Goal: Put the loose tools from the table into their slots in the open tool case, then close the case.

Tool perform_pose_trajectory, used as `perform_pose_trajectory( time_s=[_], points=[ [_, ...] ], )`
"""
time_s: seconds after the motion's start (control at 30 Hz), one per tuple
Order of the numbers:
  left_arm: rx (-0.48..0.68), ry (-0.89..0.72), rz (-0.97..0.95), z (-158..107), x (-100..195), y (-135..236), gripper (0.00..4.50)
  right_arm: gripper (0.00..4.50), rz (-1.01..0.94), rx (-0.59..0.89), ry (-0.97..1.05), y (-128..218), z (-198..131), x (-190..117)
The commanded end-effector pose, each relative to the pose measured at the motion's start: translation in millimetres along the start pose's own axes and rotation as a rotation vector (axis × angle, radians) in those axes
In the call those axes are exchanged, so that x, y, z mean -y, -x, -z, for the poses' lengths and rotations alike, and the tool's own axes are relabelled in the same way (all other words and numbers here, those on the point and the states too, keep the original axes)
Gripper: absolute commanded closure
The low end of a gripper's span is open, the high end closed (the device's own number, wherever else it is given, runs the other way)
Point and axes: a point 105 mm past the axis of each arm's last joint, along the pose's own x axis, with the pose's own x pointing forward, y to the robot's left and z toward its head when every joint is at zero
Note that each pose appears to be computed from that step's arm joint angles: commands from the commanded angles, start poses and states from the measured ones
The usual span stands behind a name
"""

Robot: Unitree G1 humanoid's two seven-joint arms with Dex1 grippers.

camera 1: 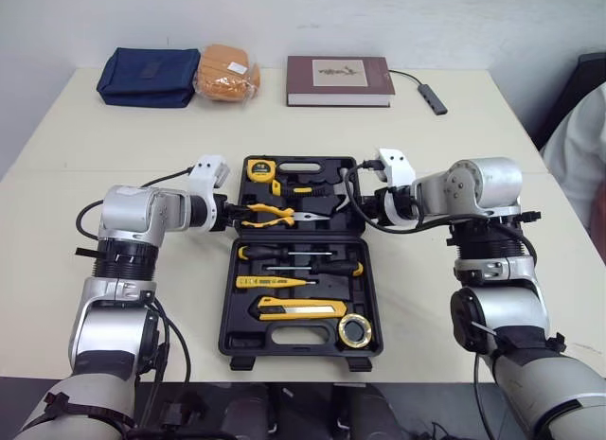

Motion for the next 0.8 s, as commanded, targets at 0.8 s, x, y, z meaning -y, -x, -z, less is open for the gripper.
perform_pose_trajectory(
  time_s=[0.8],
  points=[
    [0.839, -0.528, -0.092, -61, 1, 46, 4.29, 4.50, 0.132, 0.755, 0.683, 36, -15, 21]
  ],
)
